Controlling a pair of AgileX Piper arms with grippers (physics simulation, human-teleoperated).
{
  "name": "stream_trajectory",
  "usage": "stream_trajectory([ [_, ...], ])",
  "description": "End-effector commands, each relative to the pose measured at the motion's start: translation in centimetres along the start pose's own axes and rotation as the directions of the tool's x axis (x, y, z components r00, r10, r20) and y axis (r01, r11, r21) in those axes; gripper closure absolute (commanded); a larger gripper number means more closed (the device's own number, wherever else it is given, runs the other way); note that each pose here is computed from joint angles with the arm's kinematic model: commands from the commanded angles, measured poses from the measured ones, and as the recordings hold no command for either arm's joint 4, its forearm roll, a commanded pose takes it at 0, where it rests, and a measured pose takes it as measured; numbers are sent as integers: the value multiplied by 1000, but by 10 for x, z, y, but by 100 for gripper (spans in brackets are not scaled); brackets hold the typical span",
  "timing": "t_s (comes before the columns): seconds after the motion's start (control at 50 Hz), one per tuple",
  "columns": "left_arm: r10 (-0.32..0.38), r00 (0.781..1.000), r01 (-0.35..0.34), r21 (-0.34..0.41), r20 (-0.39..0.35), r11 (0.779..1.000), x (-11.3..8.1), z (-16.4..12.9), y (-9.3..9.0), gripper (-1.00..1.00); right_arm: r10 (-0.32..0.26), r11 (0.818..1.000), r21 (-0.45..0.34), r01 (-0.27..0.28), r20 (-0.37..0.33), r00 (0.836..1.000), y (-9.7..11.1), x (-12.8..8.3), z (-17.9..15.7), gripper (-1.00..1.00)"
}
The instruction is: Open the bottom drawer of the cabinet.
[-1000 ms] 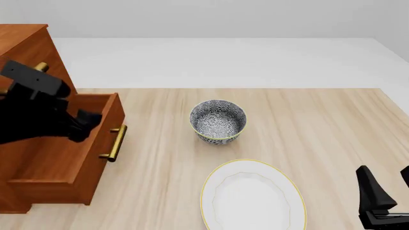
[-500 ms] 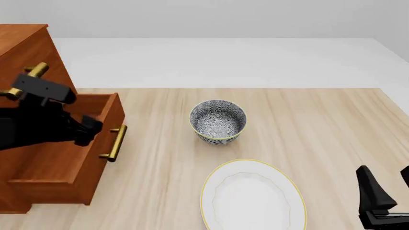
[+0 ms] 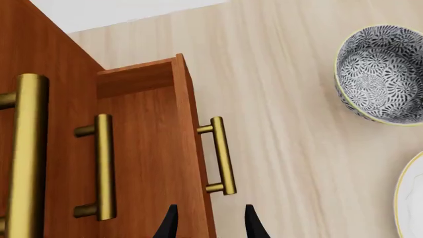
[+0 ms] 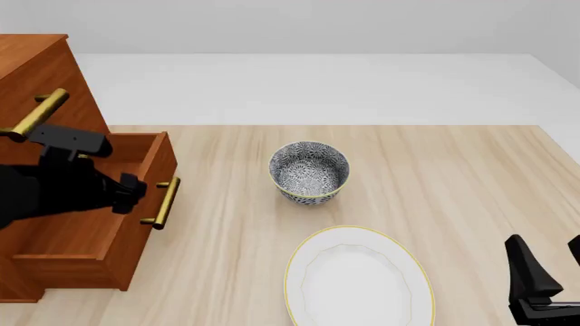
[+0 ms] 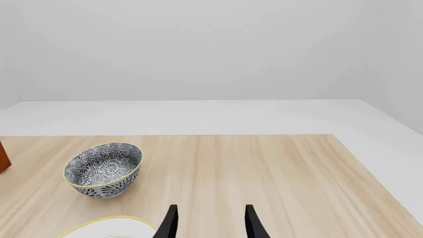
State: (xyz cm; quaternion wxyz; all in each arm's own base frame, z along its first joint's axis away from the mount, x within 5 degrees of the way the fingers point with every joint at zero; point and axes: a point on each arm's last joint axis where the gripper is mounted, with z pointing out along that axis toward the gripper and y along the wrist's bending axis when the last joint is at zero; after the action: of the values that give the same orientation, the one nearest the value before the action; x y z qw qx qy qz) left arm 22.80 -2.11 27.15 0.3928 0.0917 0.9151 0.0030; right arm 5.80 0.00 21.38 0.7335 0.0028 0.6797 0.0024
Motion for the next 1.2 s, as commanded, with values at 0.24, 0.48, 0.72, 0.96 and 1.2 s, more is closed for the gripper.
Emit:
stream_trajectory([
  [0.24, -70, 996, 70, -11, -48, 998, 14, 20, 3, -100, 0, 1000, 0, 0, 0, 1000, 0, 0, 0, -100],
  [0.48, -103, 992, 103, -12, -77, 995, 23, 36, 2, -100, 0, 1000, 0, 0, 0, 1000, 0, 0, 0, -100],
  [0.72, -132, 987, 131, -23, -93, 991, 30, 42, 4, -100, 0, 1000, 0, 0, 0, 1000, 0, 0, 0, -100],
  [0.96, -165, 979, 161, -37, -122, 986, 37, 54, 8, -100, 0, 1000, 0, 0, 0, 1000, 0, 0, 0, -100],
  [1.2, -173, 975, 170, -33, -139, 985, 44, 66, 5, -100, 0, 1000, 0, 0, 0, 1000, 0, 0, 0, -100],
])
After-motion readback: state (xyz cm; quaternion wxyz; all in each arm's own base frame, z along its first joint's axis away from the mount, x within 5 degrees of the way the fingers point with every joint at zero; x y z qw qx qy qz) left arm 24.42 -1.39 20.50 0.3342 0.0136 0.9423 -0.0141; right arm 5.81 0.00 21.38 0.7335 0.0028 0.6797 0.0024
